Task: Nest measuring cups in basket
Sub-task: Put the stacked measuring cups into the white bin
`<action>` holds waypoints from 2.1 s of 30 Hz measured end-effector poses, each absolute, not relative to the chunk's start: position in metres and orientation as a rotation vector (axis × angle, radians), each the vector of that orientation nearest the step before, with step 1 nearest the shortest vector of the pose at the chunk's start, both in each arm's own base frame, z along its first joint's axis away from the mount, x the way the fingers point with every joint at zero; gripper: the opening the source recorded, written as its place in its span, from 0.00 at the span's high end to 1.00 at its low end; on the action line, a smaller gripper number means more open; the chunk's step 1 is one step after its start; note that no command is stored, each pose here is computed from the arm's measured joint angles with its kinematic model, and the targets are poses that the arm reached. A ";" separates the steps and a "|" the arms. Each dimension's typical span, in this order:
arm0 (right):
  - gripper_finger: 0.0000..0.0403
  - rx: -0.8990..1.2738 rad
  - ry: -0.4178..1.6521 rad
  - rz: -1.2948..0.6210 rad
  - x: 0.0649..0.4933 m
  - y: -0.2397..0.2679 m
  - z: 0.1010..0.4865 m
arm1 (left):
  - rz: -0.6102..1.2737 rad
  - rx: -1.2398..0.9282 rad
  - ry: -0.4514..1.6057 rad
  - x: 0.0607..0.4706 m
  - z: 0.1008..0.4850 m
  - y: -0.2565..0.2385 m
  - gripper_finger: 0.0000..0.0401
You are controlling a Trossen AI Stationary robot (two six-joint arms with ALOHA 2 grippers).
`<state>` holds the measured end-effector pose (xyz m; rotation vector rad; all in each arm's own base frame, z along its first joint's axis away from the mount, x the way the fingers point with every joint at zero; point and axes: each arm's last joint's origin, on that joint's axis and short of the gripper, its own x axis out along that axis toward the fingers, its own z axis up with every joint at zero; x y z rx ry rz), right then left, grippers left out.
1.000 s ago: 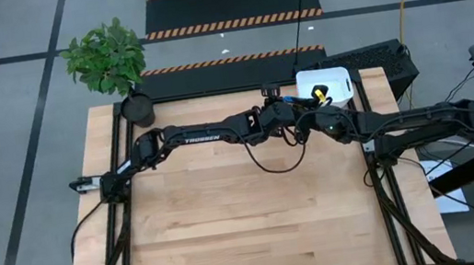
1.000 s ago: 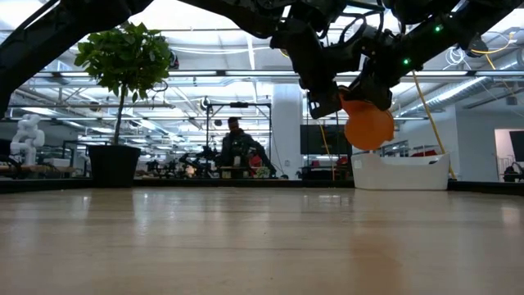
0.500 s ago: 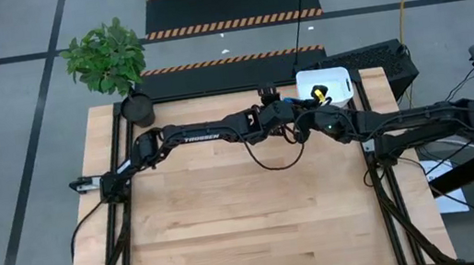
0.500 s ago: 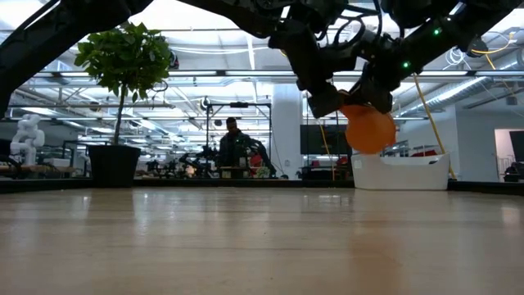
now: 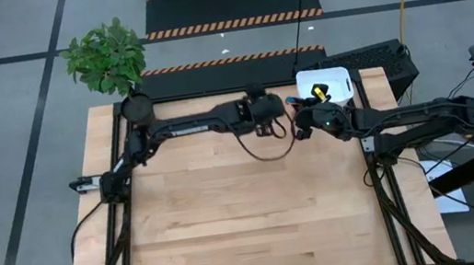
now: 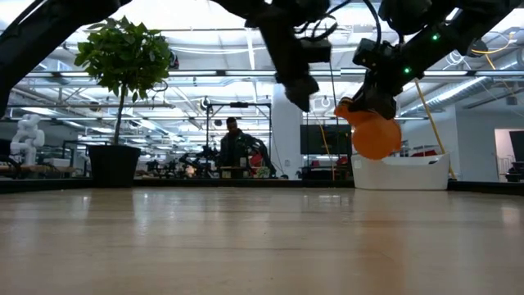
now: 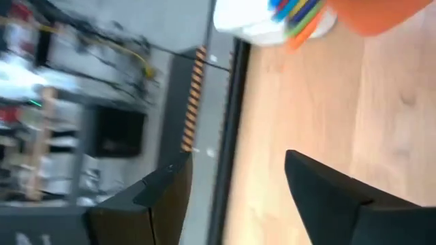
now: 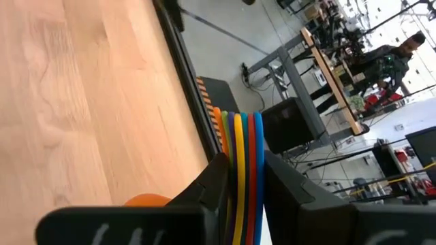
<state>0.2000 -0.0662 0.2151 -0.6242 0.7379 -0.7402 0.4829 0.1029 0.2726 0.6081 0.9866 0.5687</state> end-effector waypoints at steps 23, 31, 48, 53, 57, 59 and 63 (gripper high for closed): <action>0.88 -0.585 0.691 -0.579 0.168 -0.055 0.234 | 0.208 0.615 0.649 0.484 0.237 0.132 0.51; 0.88 -0.562 0.664 -0.540 0.166 -0.053 0.237 | 0.184 0.771 0.592 0.494 0.243 0.100 0.29; 0.88 -0.521 0.624 -0.419 0.168 -0.050 0.236 | 0.240 0.948 0.591 0.500 0.252 0.062 0.37; 0.88 -0.521 0.622 -0.411 0.168 -0.050 0.236 | 0.239 0.946 0.585 0.500 0.253 0.059 0.46; 0.88 -0.522 0.610 -0.361 0.168 -0.048 0.236 | 0.246 0.917 0.581 0.500 0.253 0.061 0.53; 0.88 -0.521 0.607 -0.348 0.169 -0.048 0.236 | 0.247 0.903 0.581 0.500 0.253 0.061 0.56; 0.88 -0.521 0.607 -0.346 0.169 -0.048 0.236 | 0.240 0.879 0.578 0.500 0.252 0.061 0.59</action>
